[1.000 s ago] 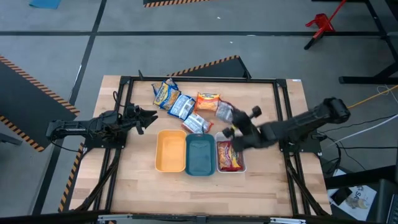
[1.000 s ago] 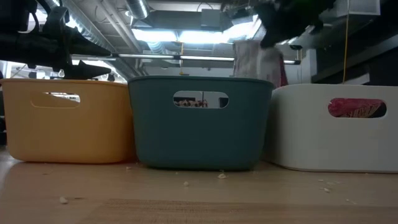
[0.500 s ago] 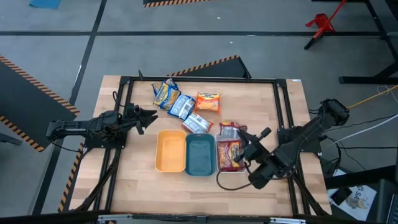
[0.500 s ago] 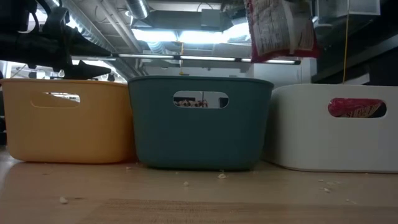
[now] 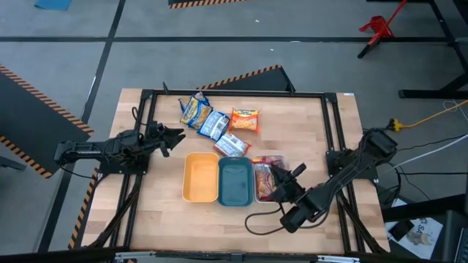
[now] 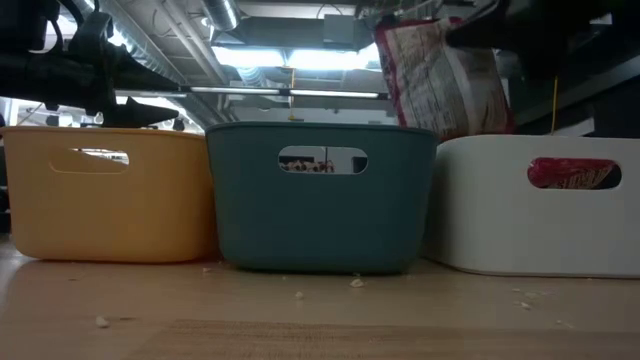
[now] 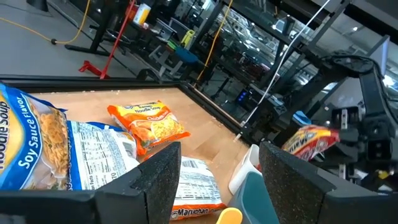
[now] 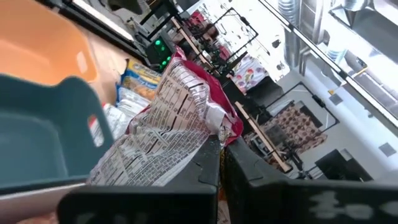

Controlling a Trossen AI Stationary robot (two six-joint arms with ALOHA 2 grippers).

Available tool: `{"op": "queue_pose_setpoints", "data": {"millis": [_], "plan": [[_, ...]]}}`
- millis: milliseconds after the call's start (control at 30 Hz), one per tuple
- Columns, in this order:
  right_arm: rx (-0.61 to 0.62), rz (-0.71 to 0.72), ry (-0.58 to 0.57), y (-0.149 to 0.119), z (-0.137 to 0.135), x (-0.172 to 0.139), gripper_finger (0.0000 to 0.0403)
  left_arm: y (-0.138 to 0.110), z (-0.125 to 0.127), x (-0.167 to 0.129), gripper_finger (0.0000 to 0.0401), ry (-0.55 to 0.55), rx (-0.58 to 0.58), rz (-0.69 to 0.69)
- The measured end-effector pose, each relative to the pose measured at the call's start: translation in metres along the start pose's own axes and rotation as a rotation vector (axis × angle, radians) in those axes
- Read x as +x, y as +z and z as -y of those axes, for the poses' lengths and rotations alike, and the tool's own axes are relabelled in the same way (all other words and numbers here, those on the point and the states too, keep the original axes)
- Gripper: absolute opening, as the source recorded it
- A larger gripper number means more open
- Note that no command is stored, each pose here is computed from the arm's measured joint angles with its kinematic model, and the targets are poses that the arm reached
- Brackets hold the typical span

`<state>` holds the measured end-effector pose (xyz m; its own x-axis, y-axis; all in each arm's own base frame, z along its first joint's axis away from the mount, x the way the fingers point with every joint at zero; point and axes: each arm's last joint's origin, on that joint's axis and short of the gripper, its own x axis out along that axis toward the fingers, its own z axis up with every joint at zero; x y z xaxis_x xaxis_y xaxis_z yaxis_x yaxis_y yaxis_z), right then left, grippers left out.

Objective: Sort Maruchan noodles
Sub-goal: Put the red noodle pack into the white bin

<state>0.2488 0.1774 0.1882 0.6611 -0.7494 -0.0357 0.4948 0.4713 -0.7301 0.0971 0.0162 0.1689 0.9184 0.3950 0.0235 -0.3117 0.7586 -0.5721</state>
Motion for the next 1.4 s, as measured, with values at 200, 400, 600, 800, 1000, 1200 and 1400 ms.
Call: {"op": "queue_pose_setpoints", "data": {"millis": [200, 400, 600, 800, 1000, 1200, 1400], "plan": [[0.02, -0.003, -0.001, -0.013, -0.012, 0.001, 0.0, 0.0, 0.0, 0.0, 0.0212, 0.0, -0.025, 0.0], [-0.016, -0.004, -0.003, -0.023, -0.012, 0.001, 0.0, 0.0, 0.0, 0.0, 0.0212, 0.0, -0.025, 0.0], [-0.065, -0.005, -0.004, -0.024, -0.007, 0.001, 0.0, 0.0, 0.0, 0.0, 0.0212, 0.0, -0.025, 0.0], [-0.09, -0.012, 0.005, -0.025, -0.007, 0.001, 0.0, 0.0, 0.0, 0.0, 0.0212, 0.002, -0.025, 0.002], [-0.091, -0.083, 0.101, -0.027, -0.01, 0.001, 0.0, 0.0, 0.0, 0.0, 0.0212, 0.002, -0.025, 0.002], [-0.091, -0.163, 0.219, -0.029, -0.013, -0.002, 0.0002, 0.0, 0.0, 0.0, 0.0212, 0.003, -0.025, 0.002], [-0.11, -0.138, 0.289, -0.028, -0.015, -0.021, 0.0042, 0.0, 0.0, 0.0, 0.0212, 0.002, -0.025, 0.002]]}}
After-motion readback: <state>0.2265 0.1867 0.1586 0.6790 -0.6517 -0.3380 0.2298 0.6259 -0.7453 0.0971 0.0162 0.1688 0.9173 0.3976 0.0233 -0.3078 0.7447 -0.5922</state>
